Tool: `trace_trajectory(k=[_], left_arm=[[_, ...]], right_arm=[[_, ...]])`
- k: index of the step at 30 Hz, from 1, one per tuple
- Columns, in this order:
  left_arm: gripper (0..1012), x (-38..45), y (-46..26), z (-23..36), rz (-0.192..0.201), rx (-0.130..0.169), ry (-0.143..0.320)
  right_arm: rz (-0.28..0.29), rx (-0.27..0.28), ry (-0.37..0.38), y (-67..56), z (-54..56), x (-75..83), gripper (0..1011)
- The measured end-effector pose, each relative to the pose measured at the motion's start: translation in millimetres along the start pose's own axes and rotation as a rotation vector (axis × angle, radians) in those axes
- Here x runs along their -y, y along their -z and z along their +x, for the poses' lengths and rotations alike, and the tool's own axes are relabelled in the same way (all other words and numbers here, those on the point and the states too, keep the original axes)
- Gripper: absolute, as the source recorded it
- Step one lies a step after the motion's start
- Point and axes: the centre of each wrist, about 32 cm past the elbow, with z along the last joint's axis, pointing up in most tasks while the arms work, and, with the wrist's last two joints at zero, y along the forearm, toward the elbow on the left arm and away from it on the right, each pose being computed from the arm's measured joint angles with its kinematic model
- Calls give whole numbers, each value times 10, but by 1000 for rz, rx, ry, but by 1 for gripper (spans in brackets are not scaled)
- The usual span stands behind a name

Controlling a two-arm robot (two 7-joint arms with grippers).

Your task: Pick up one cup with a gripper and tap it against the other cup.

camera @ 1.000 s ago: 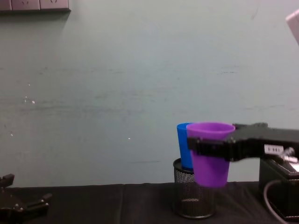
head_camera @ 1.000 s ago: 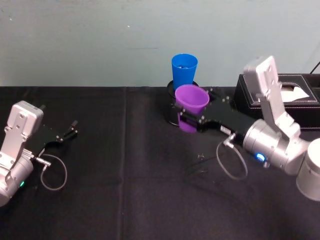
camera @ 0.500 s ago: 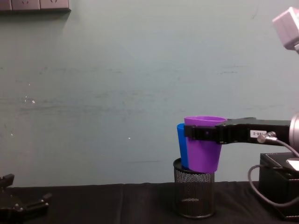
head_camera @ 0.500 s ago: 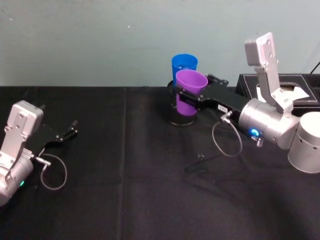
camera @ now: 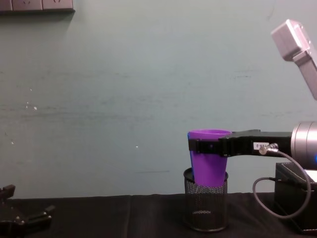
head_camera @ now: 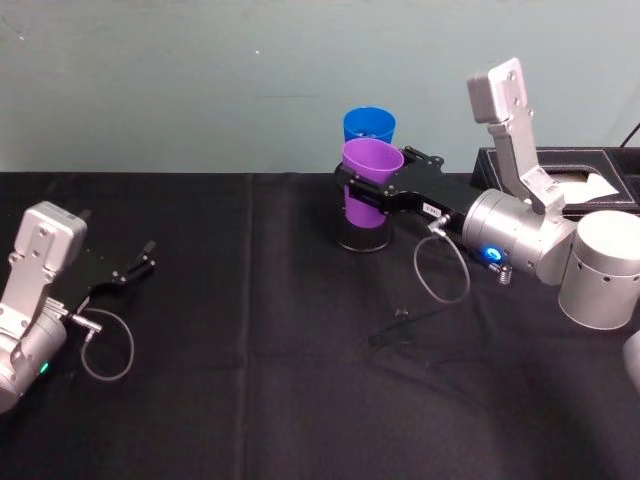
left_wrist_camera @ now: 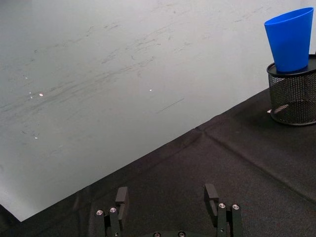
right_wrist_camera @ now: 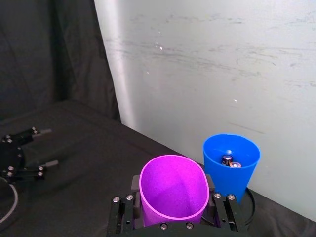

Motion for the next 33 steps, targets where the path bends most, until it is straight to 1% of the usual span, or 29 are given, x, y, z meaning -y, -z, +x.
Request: trace_trajectory(k=[6,10,15,23,33], left_arm=[[1000,0,0,0,0,0,0],[1000,0,0,0,0,0,0],[1000,0,0,0,0,0,0],[1000,0,0,0,0,0,0],[1000,0,0,0,0,0,0]], right_arm=[[-10,29,10,26,45,-59,721],[-7,59,17,29,79,-96,720],[-3,75,24,45,104,-126,721],[-4,68,38,81,149,-173,721],[7,67,47,54,196,-211,720]])
